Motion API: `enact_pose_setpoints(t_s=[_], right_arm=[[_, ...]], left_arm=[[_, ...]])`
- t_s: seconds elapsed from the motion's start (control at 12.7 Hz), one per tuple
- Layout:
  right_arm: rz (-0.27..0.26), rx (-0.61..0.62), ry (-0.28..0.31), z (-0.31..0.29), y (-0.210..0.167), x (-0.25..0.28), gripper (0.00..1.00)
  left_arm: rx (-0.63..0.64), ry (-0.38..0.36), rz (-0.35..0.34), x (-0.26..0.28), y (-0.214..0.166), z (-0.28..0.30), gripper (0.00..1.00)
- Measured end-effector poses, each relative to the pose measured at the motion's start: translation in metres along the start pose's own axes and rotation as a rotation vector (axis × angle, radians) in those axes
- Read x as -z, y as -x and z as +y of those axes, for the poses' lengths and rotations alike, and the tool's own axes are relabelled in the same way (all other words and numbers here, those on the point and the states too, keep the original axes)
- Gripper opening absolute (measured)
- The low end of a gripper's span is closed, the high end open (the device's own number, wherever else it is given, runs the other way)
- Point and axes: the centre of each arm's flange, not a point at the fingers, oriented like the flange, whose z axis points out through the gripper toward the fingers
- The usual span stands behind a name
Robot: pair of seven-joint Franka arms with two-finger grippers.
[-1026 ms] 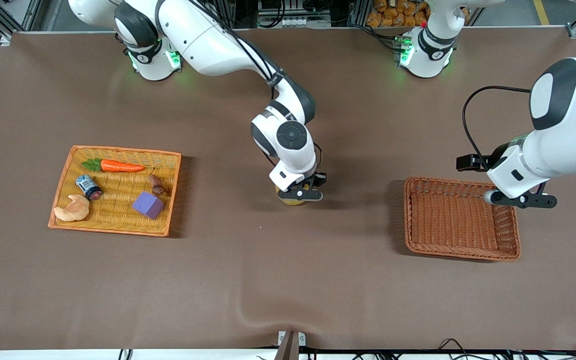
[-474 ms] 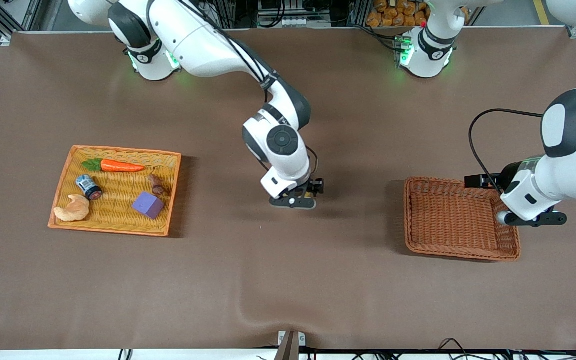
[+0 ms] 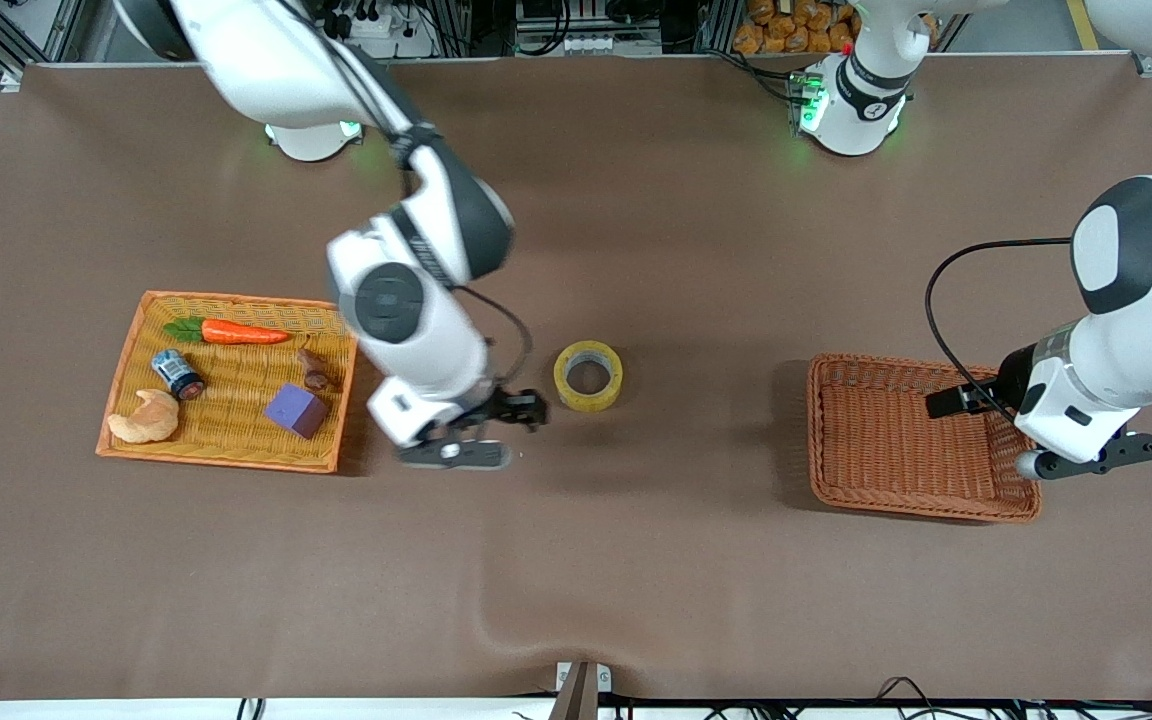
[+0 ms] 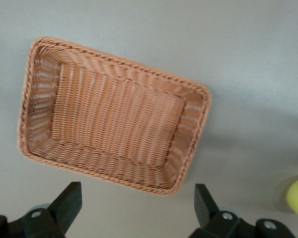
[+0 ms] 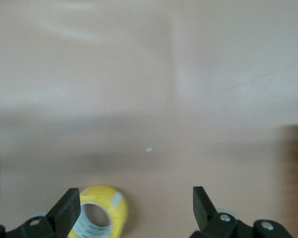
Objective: Transfer tape with both arms
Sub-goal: 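Withdraw the right gripper while the left gripper reaches over the tape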
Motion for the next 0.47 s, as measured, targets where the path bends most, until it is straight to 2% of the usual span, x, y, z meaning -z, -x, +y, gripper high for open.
enact_pose_setpoints(t_s=[0.24,0.47], right_arm=[[-0.012,-0.001,0.010,0.066,-0.002,0.039,1.00],[-0.042,0.047,0.021,0.141,0.016,0.102,1.00]], left_arm=[[-0.042,0.032,-0.028,-0.010,0.025,0.073,1.00],[-0.065,0.021,-0.032,-0.021,0.091,0.195,1.00]])
